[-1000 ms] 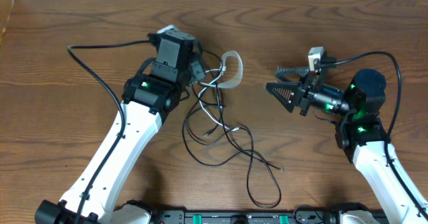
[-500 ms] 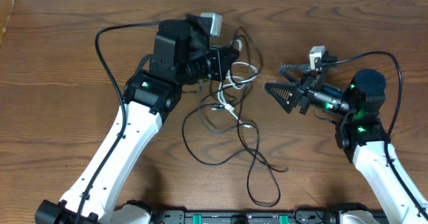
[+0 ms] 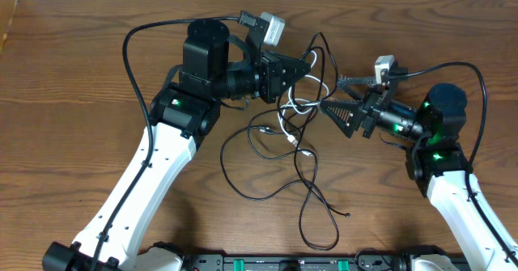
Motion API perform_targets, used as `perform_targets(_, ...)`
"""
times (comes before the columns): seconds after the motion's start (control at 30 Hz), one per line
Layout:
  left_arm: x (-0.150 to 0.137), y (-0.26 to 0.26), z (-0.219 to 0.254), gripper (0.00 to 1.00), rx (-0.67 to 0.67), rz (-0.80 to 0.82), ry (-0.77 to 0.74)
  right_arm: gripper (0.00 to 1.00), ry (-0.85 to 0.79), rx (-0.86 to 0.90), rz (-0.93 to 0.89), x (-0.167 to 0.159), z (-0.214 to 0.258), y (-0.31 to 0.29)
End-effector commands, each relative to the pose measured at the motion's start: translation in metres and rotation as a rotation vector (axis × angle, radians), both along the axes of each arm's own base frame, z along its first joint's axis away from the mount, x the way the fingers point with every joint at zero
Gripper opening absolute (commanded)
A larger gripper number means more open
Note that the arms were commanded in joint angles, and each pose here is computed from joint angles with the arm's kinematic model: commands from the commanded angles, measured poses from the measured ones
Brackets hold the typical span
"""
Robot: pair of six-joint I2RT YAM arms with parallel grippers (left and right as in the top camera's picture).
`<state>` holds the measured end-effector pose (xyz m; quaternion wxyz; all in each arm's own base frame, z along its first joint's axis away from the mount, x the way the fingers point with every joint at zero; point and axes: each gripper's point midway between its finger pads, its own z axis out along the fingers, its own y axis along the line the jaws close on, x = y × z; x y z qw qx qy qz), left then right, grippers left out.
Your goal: Untangle cables
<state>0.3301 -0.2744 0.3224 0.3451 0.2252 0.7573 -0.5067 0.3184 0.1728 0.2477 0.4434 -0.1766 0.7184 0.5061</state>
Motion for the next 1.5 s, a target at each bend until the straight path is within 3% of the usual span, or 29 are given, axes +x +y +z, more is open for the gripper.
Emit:
perform_targets(0.0, -0.008, -0.003, 0.010, 0.08, -0.022, -0.057, -0.040, 0.99, -0.016, -0.003, -0.008, 0.001, 0.004, -0.001)
perform_targets(0.33, -0.023, -0.026, 0.031, 0.07, -0.073, -0.135, -0.145, 0.99, 0.142, -0.085, -0.228, 0.024, -0.034, -0.018)
perform_targets(0.8, -0.050, -0.058, 0.052, 0.07, -0.128, -0.222, -0.245, 0.99, 0.164, -0.152, -0.325, 0.030, -0.048, -0.012)
perform_targets(1.1, -0.054, -0.062, 0.051, 0.07, -0.128, -0.234, -0.243, 0.99, 0.318, -0.342, -0.630, 0.039, -0.099, -0.064)
perform_targets(1.3, -0.032, -0.041, 0.045, 0.07, -0.104, -0.166, -0.218, 0.99, 0.402, -0.494, -0.810, 0.031, -0.126, -0.103)
perform_targets(1.47, 0.021, 0.025, 0.027, 0.07, -0.050, 0.033, -0.131, 0.99, 0.460, -0.569, -0.894, 0.022, -0.140, -0.128)
